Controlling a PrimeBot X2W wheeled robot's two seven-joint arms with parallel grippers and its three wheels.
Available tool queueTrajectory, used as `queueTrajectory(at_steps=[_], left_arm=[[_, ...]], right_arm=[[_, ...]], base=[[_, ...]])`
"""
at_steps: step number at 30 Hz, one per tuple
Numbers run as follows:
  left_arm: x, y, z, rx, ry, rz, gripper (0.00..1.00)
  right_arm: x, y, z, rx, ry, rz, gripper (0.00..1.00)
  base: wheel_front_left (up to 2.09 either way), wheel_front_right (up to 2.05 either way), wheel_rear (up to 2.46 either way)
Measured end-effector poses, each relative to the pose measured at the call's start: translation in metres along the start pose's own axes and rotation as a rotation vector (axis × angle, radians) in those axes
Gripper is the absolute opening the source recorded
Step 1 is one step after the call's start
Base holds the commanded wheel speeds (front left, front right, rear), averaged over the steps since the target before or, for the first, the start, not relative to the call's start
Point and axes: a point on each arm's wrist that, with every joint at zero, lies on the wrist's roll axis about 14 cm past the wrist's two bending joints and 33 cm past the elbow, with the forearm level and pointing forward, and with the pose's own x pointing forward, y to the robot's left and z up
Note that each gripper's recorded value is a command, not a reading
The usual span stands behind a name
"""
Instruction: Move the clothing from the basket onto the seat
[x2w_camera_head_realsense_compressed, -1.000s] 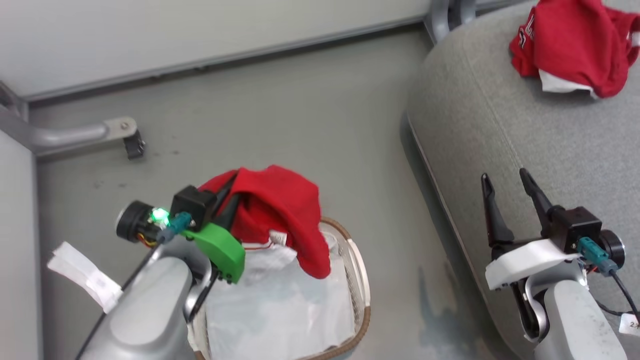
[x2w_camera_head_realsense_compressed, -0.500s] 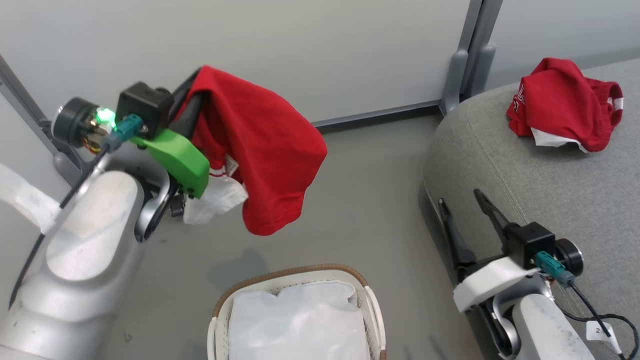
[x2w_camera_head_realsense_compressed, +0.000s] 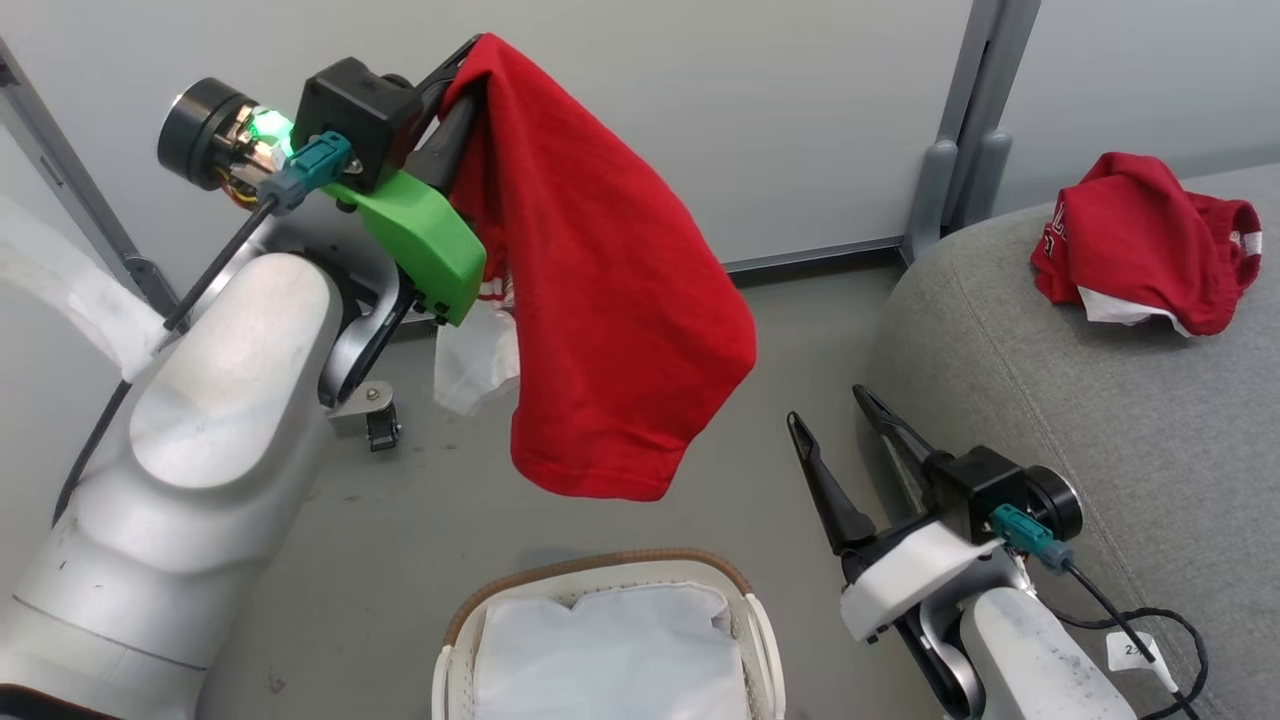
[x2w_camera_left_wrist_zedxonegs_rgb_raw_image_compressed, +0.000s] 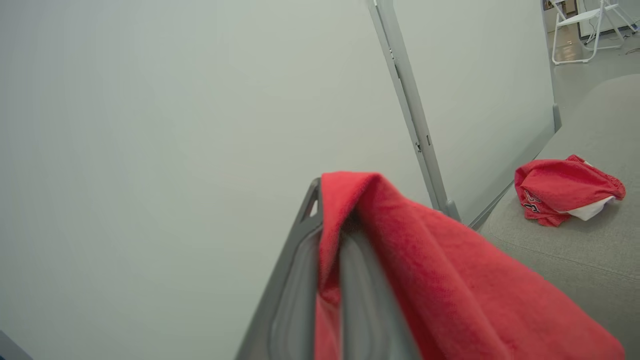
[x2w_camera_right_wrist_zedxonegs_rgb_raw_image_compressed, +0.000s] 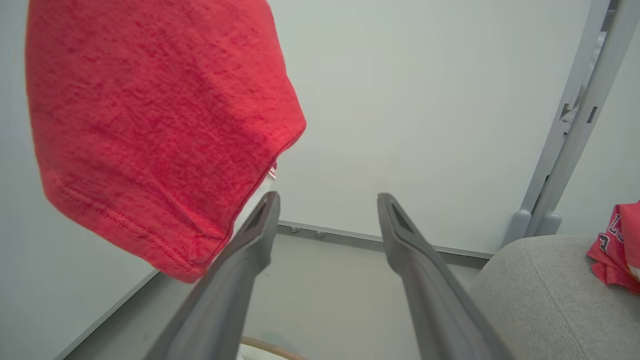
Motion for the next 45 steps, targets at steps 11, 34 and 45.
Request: queueTrajectory(at_steps=[11, 34, 45], left_arm=[[0.004, -0.017, 0.028, 0.024, -0.079, -0.054, 0.00], [-0.010, -0.028, 0.005, -0.076, -0.062, -0.051, 0.00], [-0.045, -0.043, -0.069, -0.274, 0.051, 0.049, 0.33]], right_arm=[[0.020, 0.024, 0.005, -0.025, -0.001, 0.093, 1.00], [0.057, 0.077, 0.055, -0.015, -0.131, 0.281, 0.03], [0.058, 0.056, 0.058, -0.046, -0.146, 0.218, 0.00]], base=[[0.00, 0.00, 0.00], [0.00, 0.00, 0.00], [0.00, 0.00, 0.00]])
